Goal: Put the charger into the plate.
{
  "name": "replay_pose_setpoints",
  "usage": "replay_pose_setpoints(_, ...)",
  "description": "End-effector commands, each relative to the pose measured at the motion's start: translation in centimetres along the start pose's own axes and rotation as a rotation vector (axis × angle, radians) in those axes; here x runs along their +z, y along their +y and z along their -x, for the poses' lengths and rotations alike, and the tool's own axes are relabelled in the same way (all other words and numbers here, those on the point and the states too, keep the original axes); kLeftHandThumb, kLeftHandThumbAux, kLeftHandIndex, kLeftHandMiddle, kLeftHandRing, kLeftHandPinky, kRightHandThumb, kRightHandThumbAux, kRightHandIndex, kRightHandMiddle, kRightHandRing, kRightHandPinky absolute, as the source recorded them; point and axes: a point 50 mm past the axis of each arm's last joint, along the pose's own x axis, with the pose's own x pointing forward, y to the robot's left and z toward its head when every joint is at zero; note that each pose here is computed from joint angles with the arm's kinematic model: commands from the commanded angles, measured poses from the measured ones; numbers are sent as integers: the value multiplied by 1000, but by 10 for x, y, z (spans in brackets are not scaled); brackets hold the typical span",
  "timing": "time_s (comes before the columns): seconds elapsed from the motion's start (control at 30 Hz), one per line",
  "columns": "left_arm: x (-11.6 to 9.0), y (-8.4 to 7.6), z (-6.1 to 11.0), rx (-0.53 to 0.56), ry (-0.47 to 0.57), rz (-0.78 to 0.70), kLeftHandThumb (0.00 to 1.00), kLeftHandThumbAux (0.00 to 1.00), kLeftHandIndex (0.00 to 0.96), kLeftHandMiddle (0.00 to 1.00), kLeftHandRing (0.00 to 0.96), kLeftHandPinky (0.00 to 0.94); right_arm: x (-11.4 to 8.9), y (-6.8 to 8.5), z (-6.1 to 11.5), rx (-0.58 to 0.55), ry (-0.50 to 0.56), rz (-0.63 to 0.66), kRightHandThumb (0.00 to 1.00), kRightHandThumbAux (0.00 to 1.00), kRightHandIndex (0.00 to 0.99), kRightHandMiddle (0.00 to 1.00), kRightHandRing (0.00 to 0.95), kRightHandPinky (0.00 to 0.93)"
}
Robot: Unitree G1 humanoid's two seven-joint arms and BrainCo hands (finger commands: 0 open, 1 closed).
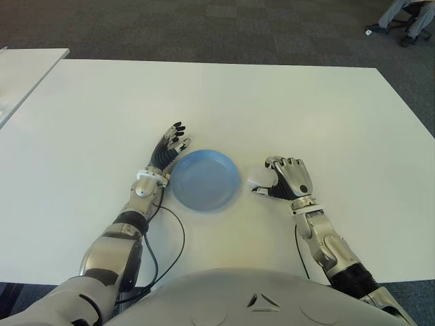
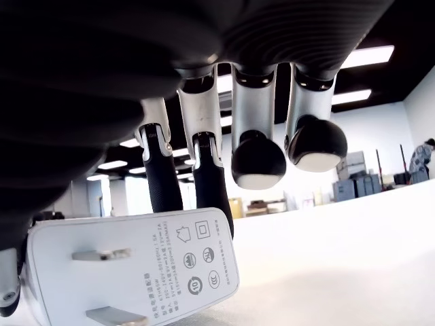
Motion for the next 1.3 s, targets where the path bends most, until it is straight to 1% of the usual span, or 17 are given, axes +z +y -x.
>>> replay_pose_setpoints(0.03, -29, -20, 21, -68, 157, 33, 0, 488, 2, 146, 144, 125, -3, 1, 1, 24, -3, -2, 736, 710, 440, 870, 871, 883)
replay_pose_setpoints(0.37, -29, -20, 20, -68, 160, 26, 0, 486, 0, 144, 142, 128, -5, -1, -1, 11, -18, 8, 735, 710, 440, 869, 869, 881)
replay_pose_setpoints(0.5, -29, -20, 20, -71, 164, 28, 0, 489, 0, 143, 142, 132, -4, -9, -5, -15, -29, 14, 735, 710, 440, 867, 868, 880)
replay_pose_setpoints(0.67, -30, -21, 20, -71, 171, 33, 0, 495, 0, 139, 139, 127, -3, -25, -14, -57, -42, 22, 736, 710, 440, 869, 870, 882)
replay_pose_setpoints(0.8, -30, -21, 20, -71, 175, 34, 0, 496, 0, 139, 139, 131, -1, -34, -18, -90, -50, 33, 736, 710, 440, 871, 872, 885)
replay_pose_setpoints(1.3, -30, -20, 20, -57, 172, 57, 0, 505, 2, 141, 140, 129, 13, -58, -33, -205, -97, 23, 737, 710, 440, 873, 876, 890)
